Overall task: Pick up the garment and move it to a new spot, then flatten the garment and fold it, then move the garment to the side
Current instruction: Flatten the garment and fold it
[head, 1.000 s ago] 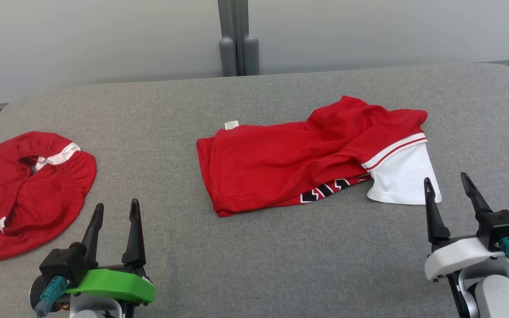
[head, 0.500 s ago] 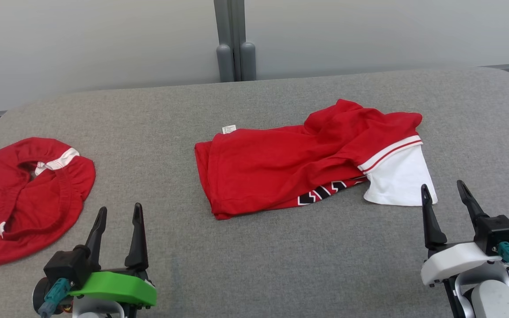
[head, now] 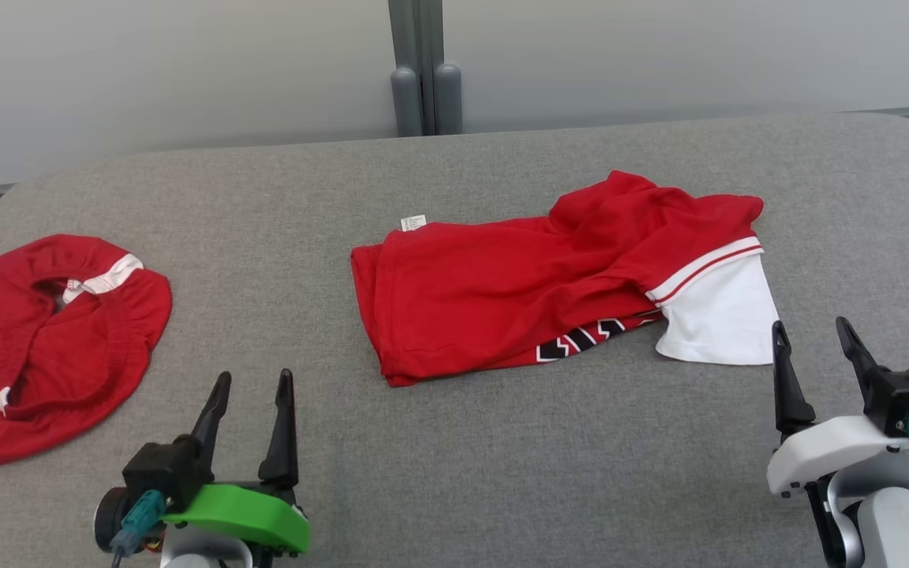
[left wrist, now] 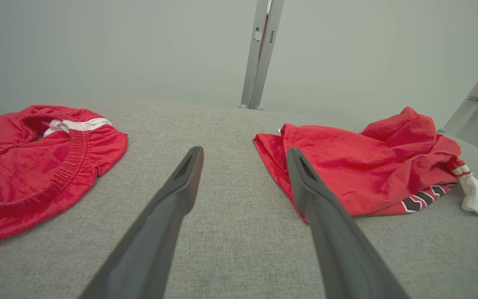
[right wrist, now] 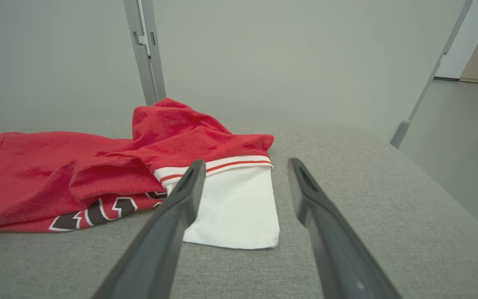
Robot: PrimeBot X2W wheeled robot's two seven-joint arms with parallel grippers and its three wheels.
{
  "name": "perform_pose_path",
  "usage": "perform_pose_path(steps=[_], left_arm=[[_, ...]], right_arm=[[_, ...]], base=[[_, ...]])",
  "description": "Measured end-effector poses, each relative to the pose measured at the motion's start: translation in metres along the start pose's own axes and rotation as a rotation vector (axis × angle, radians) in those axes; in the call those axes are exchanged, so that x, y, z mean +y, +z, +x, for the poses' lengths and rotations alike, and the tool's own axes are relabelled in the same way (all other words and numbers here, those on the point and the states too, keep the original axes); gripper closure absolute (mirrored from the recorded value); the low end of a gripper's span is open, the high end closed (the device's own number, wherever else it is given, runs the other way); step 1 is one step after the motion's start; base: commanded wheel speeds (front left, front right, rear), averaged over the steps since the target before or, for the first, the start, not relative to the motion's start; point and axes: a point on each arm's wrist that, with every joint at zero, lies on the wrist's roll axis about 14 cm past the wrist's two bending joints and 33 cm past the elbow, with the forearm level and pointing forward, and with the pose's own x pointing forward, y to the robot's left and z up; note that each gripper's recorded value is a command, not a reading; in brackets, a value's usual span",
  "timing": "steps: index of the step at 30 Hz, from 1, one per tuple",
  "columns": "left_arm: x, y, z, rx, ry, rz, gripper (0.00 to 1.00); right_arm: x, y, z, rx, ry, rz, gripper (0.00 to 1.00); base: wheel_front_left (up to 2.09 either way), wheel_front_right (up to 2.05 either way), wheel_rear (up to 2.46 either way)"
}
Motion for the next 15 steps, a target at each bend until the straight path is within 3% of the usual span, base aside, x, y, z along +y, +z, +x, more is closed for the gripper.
perform_pose_path(steps=[15], left_arm=[[-0.059,-0.057,0.047,0.252,-0.201,-0.007,0.0]], right_arm=[[-0.031,-0.072,0.04,0.432,-0.117,0.055,0.0]], base=[[0.0,0.0,0.0]])
